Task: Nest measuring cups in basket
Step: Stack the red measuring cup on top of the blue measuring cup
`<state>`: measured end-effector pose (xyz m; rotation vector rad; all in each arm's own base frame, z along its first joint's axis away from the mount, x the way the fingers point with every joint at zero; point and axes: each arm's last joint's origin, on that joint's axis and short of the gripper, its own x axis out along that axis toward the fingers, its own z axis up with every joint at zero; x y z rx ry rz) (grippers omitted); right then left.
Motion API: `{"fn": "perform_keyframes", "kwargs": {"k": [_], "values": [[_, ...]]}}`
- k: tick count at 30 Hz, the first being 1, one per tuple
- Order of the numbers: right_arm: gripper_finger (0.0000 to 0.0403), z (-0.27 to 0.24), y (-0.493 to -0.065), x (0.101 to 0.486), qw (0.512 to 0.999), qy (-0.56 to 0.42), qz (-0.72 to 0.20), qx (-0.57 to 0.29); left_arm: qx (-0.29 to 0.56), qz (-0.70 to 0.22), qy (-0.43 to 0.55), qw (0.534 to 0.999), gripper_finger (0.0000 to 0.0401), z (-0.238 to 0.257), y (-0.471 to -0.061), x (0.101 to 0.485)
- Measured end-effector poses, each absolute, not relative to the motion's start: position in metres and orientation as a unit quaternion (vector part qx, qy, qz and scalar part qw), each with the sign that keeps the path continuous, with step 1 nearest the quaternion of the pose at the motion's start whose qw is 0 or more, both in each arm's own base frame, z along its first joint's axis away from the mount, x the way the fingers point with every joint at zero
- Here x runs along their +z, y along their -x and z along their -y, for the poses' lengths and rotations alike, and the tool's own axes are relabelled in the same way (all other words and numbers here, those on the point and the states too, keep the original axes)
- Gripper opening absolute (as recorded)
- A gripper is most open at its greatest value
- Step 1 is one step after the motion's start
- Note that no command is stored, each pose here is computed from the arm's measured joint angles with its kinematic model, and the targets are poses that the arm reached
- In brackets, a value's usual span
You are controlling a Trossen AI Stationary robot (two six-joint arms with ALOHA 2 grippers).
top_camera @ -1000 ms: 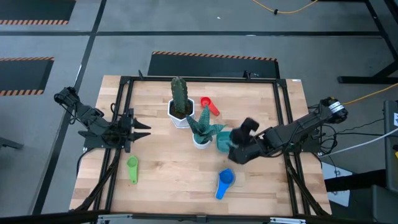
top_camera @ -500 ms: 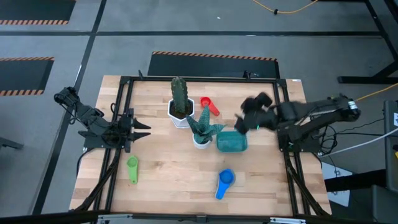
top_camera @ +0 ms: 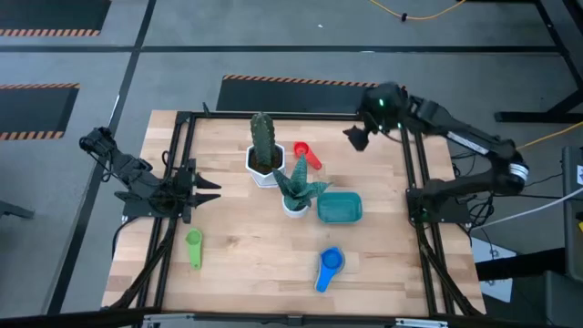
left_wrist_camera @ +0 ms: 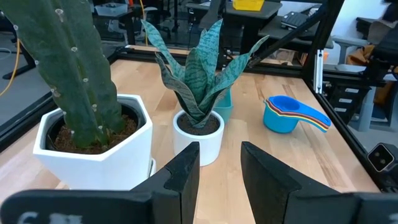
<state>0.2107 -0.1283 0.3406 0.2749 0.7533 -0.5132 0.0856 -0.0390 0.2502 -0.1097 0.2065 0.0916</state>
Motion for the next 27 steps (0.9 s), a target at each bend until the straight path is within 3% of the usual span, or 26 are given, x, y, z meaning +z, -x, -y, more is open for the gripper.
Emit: {"fn": "perform_keyframes", "kwargs": {"k": [6,12,20,27], "values": [[0.032,0.196,-0.208,0.302,0.888,-0.228,-0.369,-0.155,0.046,-0.103,0.055,0.992,0.011,0.039,-0.086,0.25],[0.032,0.242,-0.22,0.25,0.862,-0.284,-0.388,-0.158,0.046,-0.103,0.055,0.992,0.011,0.039,-0.086,0.25],[0.032,0.251,-0.259,0.191,0.854,-0.327,-0.398,-0.07,0.046,-0.103,0.055,0.992,0.011,0.039,-0.086,0.25],[0.032,0.235,-0.288,0.168,0.855,-0.295,-0.423,-0.055,0.045,-0.103,0.055,0.992,0.011,0.039,-0.086,0.25]]}}
